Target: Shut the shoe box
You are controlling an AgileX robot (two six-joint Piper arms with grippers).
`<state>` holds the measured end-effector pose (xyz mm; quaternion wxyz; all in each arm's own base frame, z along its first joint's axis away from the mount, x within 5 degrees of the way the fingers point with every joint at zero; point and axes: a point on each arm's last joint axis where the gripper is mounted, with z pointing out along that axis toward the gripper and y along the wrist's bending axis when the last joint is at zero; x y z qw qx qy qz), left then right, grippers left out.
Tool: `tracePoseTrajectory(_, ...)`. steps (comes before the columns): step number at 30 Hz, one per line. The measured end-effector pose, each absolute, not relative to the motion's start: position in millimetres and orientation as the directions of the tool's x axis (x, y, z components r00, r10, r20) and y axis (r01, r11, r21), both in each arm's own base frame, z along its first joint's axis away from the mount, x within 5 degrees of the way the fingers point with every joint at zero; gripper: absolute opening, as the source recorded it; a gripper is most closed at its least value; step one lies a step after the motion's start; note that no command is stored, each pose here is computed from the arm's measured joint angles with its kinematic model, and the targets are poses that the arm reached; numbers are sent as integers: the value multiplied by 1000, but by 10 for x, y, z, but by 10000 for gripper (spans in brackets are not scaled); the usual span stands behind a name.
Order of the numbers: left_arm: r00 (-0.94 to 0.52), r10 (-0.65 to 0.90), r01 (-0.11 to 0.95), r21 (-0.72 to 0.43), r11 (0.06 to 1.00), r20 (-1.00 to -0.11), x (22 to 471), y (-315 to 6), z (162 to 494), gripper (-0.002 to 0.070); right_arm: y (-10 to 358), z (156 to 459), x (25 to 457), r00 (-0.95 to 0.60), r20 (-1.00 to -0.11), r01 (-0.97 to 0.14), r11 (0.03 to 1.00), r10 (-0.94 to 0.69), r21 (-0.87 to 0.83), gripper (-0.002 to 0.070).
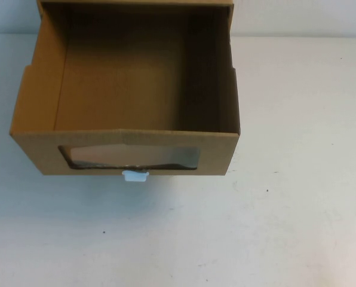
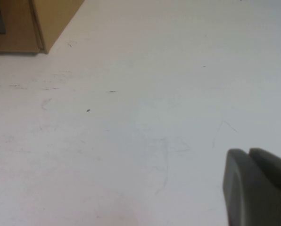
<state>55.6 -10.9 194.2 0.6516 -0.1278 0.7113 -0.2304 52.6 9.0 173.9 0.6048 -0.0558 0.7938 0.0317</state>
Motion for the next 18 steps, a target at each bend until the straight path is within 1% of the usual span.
tracePoseTrajectory(8,-108,-508,120,-519,846,-854,557,-107,1955,-5,90,1739,526,-262,-964,-127,992,-50,-17,-13)
tracePoseTrajectory(11,-137,-525,125,-540,832,-840,545,-124,1982,-5,90,1739,526,-262,-964,-127,992,-50,-17,-13)
tracePoseTrajectory(15,-166,-490,174,-514,840,-856,464,-167,2304,-5,90,1739,526,-262,-964,-127,992,-50,-17,-13)
tracePoseTrajectory(18,-219,-425,178,-464,868,-879,453,-188,2555,-5,90,1739,526,-262,-964,-127,992,-50,-17,-13)
